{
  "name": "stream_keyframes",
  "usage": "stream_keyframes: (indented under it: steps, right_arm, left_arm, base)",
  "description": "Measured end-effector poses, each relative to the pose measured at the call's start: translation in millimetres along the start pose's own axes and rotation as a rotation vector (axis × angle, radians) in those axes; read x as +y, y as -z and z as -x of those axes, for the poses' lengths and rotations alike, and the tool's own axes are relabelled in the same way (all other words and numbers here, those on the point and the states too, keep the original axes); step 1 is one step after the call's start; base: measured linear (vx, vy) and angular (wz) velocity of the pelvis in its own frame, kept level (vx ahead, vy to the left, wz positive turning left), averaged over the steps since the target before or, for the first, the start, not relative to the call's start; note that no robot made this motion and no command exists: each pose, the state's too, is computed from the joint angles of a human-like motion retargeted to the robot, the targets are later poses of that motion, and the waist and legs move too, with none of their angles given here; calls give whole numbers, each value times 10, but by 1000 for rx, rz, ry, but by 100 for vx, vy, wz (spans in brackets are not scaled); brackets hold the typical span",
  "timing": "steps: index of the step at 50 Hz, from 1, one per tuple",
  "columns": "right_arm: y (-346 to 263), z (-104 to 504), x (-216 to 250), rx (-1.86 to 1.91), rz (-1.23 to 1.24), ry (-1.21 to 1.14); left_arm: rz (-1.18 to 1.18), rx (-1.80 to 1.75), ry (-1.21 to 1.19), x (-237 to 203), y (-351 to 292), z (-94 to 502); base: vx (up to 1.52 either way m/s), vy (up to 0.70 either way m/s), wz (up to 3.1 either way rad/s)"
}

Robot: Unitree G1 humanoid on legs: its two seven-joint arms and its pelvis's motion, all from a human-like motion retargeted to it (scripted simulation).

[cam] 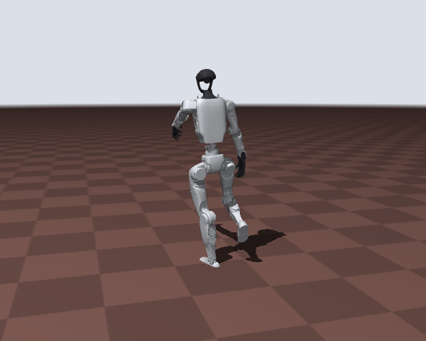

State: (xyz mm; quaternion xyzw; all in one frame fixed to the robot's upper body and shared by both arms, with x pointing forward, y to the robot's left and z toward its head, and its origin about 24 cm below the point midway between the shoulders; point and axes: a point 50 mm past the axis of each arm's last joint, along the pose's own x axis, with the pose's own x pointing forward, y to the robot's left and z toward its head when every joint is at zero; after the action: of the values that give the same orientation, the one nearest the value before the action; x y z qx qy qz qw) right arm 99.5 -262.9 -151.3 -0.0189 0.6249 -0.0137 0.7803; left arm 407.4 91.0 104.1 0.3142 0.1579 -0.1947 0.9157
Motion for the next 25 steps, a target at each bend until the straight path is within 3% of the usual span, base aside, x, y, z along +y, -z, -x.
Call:
stream_keyframes:
  steps: [2,5,9,13,17,20,23,25]
  right_arm:
    - [912,-5,612,256,35,-228]
    - [1813,297,1398,496,7,-486]
    - [2403,729,1944,617,-90,-670]
    - [2524,837,2032,614,-125,-689]
    - [2270,582,1737,559,-22,-572]
    - [1875,318,1305,528,146,-424]
    - [1157,47,754,375,228,-195]
    - [466,-40,350,174,160,-21]
  left_arm:
    - [-88,-216,-92,373,-964,168]
    - [-158,-460,-269,879,-1963,701]
    - [-186,-627,-445,1333,-2501,1314]
    - [-203,-676,-488,1404,-2604,1458]
    - [-156,-680,-368,1095,-2367,1071]
    - [-46,-609,-206,626,-1870,569]
    - [46,-358,-22,-38,-811,65]
    - [86,-75,120,-568,294,-32]
  base:
    - [38,-6,196]
    - [40,-9,135]
    - [41,-12,96]
    - [39,-12,98]
    - [39,-13,146]
    - [42,-20,124]
    - [37,-27,13]
    - [30,-29,5]
